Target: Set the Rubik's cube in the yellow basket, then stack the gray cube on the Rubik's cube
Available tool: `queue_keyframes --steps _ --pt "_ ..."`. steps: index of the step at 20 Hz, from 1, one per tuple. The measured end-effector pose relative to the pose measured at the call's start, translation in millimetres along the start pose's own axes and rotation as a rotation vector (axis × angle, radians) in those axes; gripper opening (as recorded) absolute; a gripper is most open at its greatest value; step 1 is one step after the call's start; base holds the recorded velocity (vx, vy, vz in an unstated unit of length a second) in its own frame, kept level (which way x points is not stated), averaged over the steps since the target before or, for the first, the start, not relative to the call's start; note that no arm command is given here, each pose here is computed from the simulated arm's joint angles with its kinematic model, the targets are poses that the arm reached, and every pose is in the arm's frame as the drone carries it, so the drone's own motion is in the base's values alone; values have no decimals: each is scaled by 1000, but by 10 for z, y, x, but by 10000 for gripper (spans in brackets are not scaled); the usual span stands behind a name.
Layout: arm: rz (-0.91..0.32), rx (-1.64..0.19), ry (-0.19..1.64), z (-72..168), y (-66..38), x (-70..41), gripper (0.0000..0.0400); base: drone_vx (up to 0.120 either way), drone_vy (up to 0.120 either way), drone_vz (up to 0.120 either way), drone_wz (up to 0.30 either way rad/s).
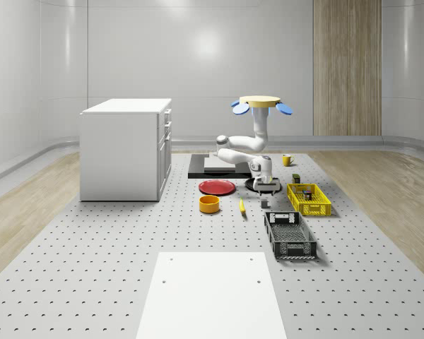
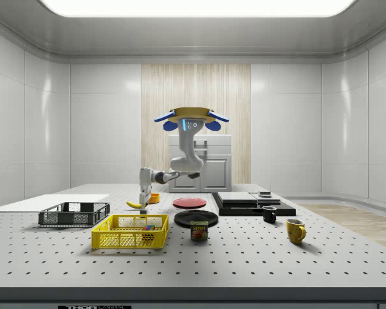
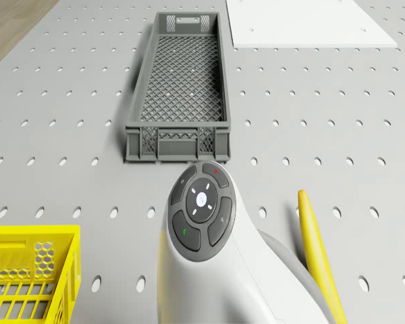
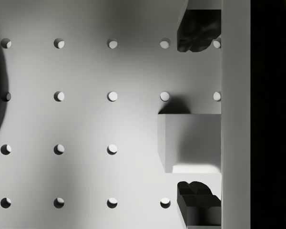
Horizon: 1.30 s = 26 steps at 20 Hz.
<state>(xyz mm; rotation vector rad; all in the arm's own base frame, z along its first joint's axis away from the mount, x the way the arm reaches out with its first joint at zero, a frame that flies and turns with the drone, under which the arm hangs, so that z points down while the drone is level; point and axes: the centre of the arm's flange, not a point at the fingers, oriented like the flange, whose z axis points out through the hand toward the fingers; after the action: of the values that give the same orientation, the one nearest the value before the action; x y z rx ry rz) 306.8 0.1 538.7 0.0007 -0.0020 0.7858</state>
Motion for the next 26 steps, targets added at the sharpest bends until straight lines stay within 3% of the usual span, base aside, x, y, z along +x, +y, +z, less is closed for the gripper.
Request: queue_keyframes --steps 3,14,26 --pt "0 0 0 0 0 0 400 0 -120 0 0" --pt "0 0 0 260 0 1 400 0 0 0 0" --pt "0 0 0 438 -77 77 400 0 0 0 0"
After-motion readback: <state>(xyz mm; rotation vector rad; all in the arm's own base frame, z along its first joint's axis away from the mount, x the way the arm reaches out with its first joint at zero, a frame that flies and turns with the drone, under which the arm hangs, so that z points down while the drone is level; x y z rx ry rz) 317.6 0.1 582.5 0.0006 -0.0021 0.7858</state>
